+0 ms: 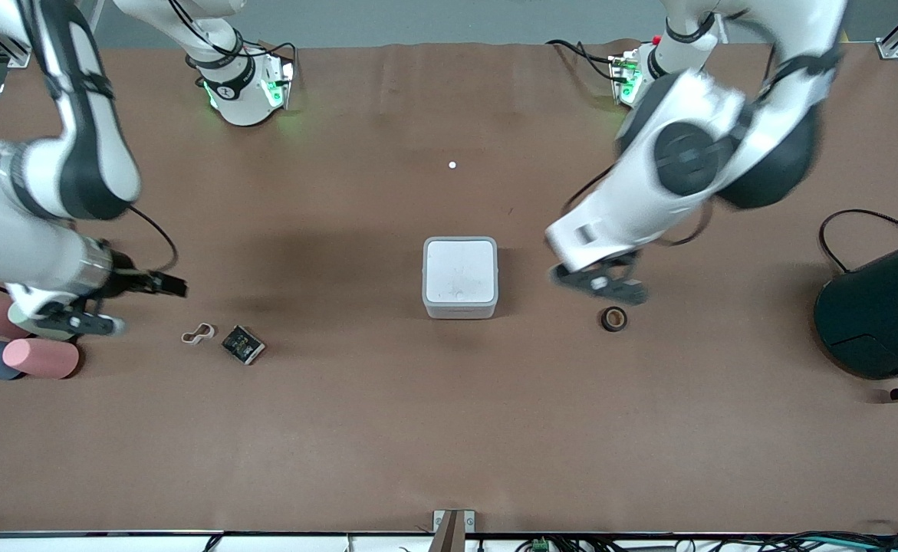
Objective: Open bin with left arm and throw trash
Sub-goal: 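Open the bin lid with the left gripper while the right gripper grasps tissues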
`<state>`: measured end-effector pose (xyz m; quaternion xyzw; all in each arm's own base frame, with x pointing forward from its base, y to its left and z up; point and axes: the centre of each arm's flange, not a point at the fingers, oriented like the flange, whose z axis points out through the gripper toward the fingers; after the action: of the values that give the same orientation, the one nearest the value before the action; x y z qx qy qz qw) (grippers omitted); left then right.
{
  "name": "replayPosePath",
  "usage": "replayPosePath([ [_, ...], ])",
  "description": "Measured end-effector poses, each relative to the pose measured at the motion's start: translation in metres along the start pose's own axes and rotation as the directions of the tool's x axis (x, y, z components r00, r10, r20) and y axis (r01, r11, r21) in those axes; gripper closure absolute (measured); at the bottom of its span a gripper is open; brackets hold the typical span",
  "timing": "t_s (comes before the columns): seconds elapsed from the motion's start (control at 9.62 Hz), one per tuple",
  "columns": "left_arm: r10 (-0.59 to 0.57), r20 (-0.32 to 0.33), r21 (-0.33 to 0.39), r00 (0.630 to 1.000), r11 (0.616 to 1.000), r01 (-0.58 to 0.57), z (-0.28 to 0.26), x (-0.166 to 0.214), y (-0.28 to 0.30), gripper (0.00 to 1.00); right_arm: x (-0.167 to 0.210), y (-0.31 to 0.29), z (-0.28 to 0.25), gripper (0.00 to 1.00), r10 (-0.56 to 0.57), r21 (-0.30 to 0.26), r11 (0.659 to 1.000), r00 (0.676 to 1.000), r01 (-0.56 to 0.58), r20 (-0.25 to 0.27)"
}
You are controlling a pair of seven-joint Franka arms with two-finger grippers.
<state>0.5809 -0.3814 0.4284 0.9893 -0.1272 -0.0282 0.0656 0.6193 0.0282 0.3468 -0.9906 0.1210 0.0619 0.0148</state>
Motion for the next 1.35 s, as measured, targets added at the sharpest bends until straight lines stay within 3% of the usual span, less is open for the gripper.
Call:
replayPosePath([
  [0.31, -0.034, -0.049, -0.058, 0.998, 0.998, 0.031, 0.074, 0.013, 0.049, 0.99, 0.013, -0.037, 0.065, 0.0, 0.202, 0.052, 0.978, 0.979, -0.202, 0.001],
  [0.62, -0.056, -0.027, -0.068, 0.998, 0.996, 0.054, 0.12, 0.006, 0.08, 0.99, 0.021, -0.028, 0.089, 0.0, 0.299, 0.105, 0.947, 0.953, -0.302, 0.045],
  [0.83, -0.076, -0.043, -0.081, 0.996, 0.994, 0.072, 0.137, 0.006, 0.089, 0.99, 0.028, -0.028, 0.117, 0.0, 0.391, 0.11, 0.913, 0.919, -0.393, 0.04],
  [1.35, -0.102, -0.064, -0.088, 0.993, 0.992, 0.096, 0.145, 0.009, 0.084, 0.99, 0.05, -0.034, 0.144, 0.0, 0.409, 0.12, 0.905, 0.912, -0.408, 0.017],
])
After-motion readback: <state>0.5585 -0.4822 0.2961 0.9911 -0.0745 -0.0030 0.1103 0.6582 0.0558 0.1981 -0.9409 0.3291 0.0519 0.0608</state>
